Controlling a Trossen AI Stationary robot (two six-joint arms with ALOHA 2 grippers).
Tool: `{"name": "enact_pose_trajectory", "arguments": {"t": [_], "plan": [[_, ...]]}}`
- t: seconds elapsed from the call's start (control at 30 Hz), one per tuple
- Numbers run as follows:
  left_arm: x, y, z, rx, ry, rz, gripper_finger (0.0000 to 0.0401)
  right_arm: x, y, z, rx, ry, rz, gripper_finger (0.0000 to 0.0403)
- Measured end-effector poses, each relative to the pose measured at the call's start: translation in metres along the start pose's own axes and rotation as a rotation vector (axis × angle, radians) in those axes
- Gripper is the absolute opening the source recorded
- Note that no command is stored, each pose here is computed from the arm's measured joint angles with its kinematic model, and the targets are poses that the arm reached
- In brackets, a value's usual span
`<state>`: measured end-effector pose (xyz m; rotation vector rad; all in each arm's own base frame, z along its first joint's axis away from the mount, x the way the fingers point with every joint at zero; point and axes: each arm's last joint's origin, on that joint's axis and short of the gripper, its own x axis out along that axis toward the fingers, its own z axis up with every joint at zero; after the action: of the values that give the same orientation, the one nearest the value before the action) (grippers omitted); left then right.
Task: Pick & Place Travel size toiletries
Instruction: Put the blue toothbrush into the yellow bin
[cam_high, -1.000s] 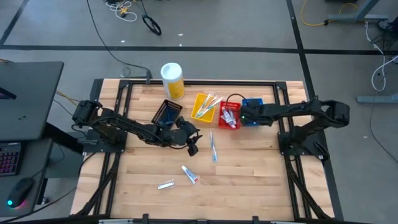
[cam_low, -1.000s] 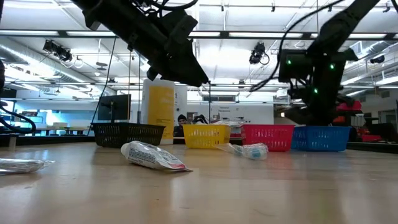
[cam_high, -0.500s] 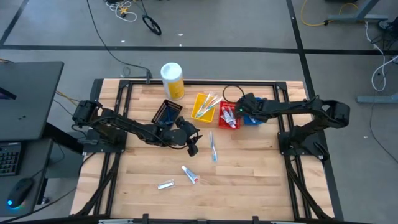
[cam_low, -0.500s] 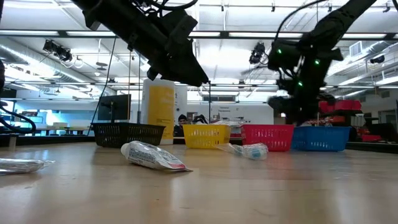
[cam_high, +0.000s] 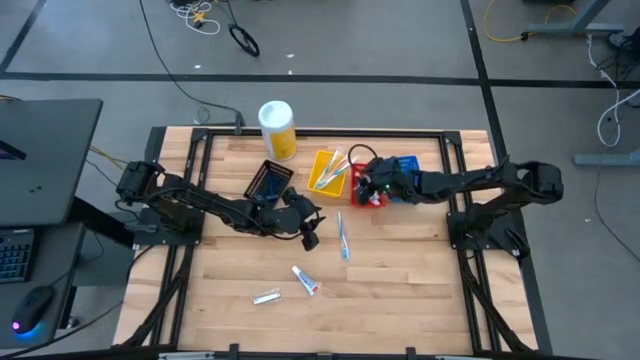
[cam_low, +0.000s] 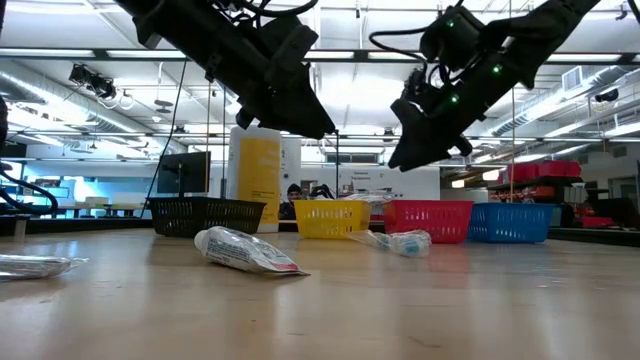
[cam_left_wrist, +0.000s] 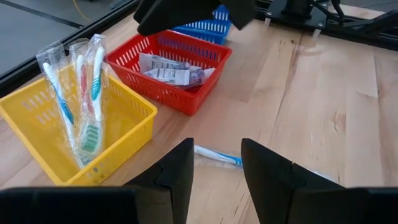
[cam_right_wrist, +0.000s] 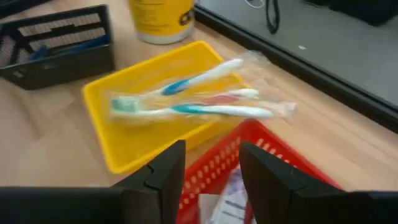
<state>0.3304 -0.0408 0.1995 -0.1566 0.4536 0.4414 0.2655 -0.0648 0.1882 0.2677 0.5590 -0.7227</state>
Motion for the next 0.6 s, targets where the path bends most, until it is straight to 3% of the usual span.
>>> {"name": "enact_pose_trajectory", "arguments": {"t": [0.17, 0.43, 0.5, 0.6], "plan": [[0.0, 0.0, 0.0, 0.002, 0.0, 0.001, 0.0142, -0.004, 0.01, -0.004, -0.02, 0.028, 0.092, 0.0162], [0.0, 0.0, 0.0, 0.009, 0.0, 0.001, 0.0142, -0.024, 0.053, -0.026, 0.081, 0.218, 0.465, 0.0157], [0.0, 0.0, 0.0, 0.022, 0.003, -0.004, 0.0142, -0.032, 0.068, -0.036, 0.11, 0.236, 0.494, 0.0152], [0.0, 0.0, 0.0, 0.023, 0.007, -0.015, 0.0142, -0.041, 0.086, -0.052, 0.141, 0.211, 0.429, 0.0144]]}}
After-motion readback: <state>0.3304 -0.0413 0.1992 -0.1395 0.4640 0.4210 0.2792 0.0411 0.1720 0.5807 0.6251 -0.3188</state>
